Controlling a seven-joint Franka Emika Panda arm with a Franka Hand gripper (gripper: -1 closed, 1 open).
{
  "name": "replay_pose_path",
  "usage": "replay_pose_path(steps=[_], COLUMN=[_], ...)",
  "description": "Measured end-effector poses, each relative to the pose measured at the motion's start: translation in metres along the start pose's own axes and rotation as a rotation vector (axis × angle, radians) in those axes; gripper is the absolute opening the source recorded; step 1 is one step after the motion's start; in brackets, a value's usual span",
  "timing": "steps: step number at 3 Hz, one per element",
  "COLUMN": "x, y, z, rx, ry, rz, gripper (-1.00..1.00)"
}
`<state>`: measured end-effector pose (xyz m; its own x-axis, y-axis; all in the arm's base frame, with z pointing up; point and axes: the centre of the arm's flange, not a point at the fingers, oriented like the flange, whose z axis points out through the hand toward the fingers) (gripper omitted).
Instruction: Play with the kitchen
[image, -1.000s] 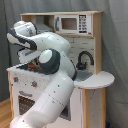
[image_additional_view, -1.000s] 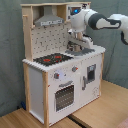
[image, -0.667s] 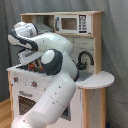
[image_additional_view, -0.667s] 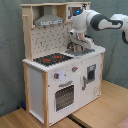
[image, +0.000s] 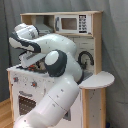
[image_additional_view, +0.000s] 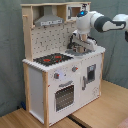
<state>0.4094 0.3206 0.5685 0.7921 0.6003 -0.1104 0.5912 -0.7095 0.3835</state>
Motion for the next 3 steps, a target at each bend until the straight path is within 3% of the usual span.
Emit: replay_pose_path(steps=[3], x=[-0.034], y=[0.015], z=[0.019], rx=[0.007], ry=[0.095], rz=[0.061], gripper=[-1.00])
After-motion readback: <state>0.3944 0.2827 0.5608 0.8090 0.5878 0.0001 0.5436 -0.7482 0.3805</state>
